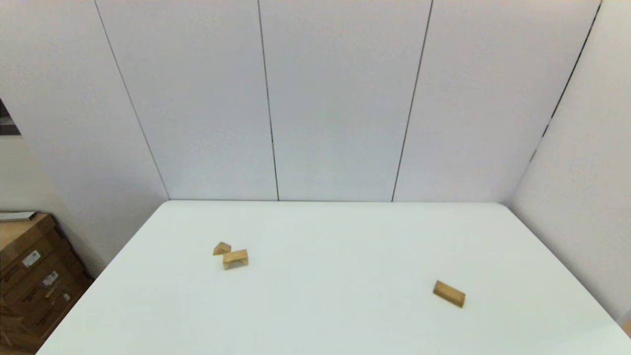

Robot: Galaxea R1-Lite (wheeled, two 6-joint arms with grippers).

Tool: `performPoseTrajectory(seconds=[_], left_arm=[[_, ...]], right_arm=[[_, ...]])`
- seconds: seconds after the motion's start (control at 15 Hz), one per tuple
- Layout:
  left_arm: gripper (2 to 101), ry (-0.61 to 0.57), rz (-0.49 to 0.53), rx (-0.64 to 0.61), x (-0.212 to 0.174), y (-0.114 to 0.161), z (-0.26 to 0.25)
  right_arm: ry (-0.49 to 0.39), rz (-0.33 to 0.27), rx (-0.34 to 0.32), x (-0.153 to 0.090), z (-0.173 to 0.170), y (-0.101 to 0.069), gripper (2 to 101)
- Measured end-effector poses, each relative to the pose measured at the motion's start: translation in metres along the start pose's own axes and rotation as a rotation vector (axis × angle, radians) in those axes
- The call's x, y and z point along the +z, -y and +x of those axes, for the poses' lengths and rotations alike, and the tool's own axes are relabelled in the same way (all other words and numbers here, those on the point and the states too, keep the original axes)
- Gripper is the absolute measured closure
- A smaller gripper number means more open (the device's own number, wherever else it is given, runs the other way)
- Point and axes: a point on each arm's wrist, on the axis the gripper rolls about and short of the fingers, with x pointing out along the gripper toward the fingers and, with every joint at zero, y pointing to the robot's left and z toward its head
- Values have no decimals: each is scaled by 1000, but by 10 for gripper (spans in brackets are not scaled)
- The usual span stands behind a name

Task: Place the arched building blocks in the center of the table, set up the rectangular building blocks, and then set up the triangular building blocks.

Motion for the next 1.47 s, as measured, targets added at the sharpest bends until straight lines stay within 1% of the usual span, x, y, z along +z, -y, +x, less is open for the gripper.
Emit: performPoseTrajectory(seconds=[0.27, 0.4, 0.53, 0.73, 0.87, 1.07, 1.2, 1.33, 1.47], left_arm=[[54, -13, 7, -7, 0, 0, -1], [54, -49, 16, -20, 2, 0, -3], [54, -103, 16, -48, 14, 0, -4], [54, -225, 15, -83, 55, -3, 12], [54, -327, 47, -108, 86, -6, 39], [54, -492, 178, -175, 113, -8, 97], [54, -595, 268, -256, 117, -7, 139], [54, -679, 318, -342, 112, -4, 179], [54, -767, 360, -421, 98, -1, 217]], right_arm=[[0, -1, 0, 0, 0, 0, 43], [0, 0, 0, 0, 0, 0, 43], [1, 0, 0, 0, 0, 0, 43], [0, 0, 0, 0, 0, 0, 43], [0, 0, 0, 0, 0, 0, 43], [0, 0, 0, 0, 0, 0, 43], [0, 0, 0, 0, 0, 0, 43], [0, 0, 0, 0, 0, 0, 43], [0, 0, 0, 0, 0, 0, 43]])
